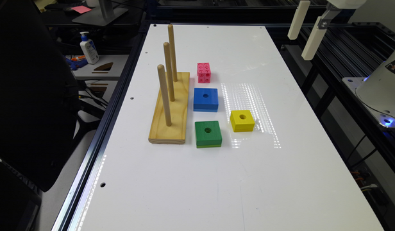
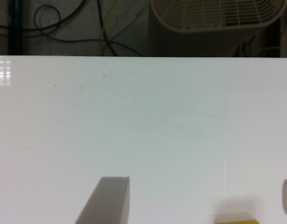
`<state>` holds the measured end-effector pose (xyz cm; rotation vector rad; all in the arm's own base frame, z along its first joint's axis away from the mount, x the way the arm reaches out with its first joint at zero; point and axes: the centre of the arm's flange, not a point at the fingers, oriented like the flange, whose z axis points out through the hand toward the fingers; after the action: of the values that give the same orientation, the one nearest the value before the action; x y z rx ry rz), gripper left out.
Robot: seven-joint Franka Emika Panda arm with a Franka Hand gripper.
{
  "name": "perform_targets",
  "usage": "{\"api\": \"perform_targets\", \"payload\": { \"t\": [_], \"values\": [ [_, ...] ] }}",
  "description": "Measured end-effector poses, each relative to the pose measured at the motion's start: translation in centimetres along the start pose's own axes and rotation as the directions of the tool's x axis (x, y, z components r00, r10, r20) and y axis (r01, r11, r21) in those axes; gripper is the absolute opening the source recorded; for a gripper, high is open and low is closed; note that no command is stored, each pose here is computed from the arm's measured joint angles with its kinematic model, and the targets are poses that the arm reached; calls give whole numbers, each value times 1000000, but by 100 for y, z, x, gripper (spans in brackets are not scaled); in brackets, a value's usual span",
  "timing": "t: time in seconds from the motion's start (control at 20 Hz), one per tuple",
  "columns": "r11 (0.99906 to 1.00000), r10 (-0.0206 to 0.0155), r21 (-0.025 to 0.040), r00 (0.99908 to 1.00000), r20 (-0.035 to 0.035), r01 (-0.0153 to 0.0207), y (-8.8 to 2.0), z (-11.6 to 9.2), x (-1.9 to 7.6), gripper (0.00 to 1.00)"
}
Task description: Pick up pink block.
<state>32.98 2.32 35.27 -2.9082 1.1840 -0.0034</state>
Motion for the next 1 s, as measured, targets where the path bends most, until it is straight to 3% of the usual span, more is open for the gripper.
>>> {"api": "perform_targets", "payload": {
  "t": [0.15, 0.35, 0.55, 0.65, 0.85, 1.0],
  "values": [
    [1000000, -157, -6, 1000000, -3, 157, 0, 0, 0, 100],
    [999992, 3898, 945, 999992, -952, -3897, 8, -4, 10, 100],
    [999980, 5069, 3759, 999981, -3619, -5055, 8, -14, 16, 100],
    [999937, 8696, 7104, 999937, -7032, -8646, 14, -23, 33, 100],
    [999750, 16985, 14815, 999741, -15165, -16760, 29, -42, 79, 100],
    [999479, 21676, 24469, 999458, -24794, -21070, 30, -48, 123, 100]
  ]
}}
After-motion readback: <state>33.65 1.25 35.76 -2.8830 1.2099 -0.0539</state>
